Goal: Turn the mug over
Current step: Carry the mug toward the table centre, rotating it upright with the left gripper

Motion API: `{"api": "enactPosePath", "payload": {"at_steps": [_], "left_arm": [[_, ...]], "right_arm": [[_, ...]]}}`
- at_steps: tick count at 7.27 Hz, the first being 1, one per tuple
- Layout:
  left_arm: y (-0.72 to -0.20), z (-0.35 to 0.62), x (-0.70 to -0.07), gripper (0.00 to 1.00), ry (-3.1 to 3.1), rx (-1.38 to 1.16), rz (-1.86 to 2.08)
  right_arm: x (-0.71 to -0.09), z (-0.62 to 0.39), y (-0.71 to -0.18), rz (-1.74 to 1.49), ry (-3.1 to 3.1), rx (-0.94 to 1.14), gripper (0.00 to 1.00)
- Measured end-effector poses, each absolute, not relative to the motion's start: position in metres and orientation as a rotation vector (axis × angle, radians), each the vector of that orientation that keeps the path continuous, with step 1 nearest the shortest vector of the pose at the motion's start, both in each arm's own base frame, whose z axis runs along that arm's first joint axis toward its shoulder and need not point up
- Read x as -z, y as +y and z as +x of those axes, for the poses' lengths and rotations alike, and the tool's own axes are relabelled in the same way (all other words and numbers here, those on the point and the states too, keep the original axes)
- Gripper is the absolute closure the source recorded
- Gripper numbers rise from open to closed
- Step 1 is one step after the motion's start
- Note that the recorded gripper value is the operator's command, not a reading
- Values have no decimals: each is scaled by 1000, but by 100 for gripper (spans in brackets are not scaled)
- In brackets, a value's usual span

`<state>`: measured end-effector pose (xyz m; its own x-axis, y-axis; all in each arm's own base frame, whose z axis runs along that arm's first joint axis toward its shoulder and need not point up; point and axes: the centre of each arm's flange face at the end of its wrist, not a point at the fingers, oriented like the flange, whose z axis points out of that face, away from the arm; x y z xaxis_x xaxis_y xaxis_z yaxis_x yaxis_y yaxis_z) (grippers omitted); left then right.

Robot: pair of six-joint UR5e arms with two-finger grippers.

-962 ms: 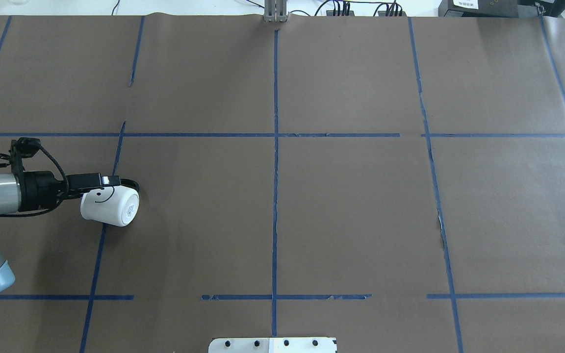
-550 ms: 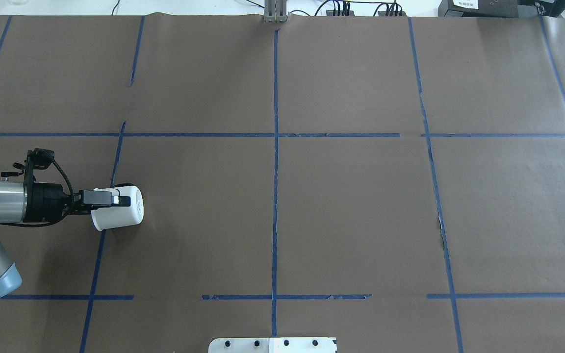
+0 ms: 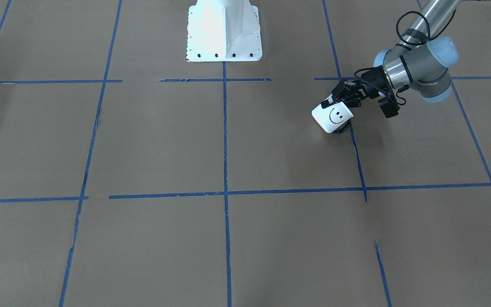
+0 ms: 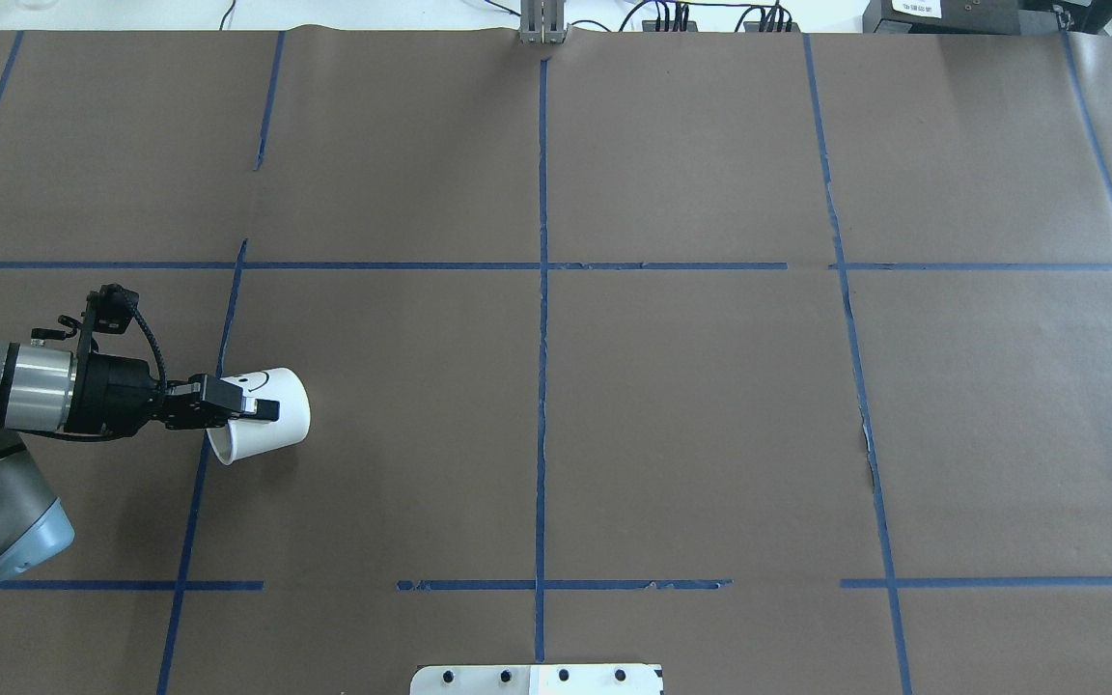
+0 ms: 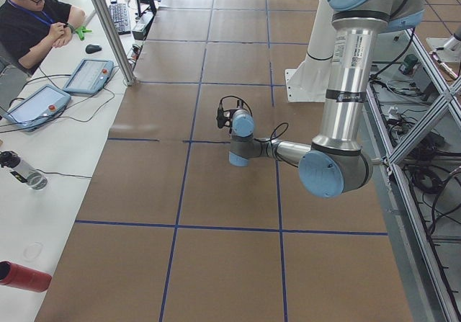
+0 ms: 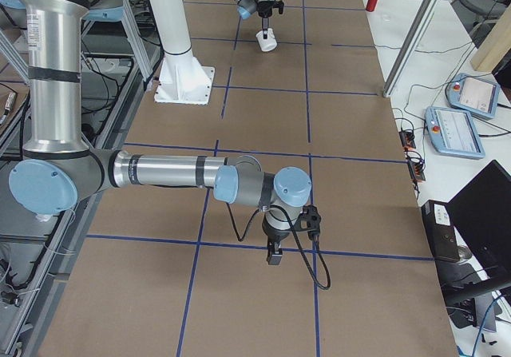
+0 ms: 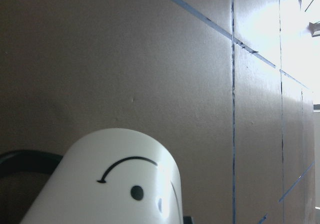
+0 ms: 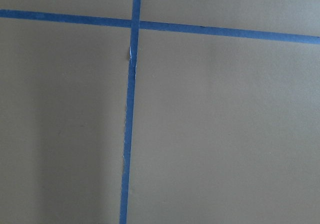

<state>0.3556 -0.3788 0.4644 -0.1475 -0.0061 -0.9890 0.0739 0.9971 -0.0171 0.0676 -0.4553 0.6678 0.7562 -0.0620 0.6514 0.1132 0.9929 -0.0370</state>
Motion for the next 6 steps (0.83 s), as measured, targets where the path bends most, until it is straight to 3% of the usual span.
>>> {"api": "enactPosePath", "payload": {"at_steps": [3,6], "left_arm": [[-383,361,-422,100,1692,72,-19],[-422,415,-315,100,1445,192,-168]], "right_arm": [[-668,68,-455,-76,-707,96,0],[-668,68,-455,-76,-707,96,0]]}}
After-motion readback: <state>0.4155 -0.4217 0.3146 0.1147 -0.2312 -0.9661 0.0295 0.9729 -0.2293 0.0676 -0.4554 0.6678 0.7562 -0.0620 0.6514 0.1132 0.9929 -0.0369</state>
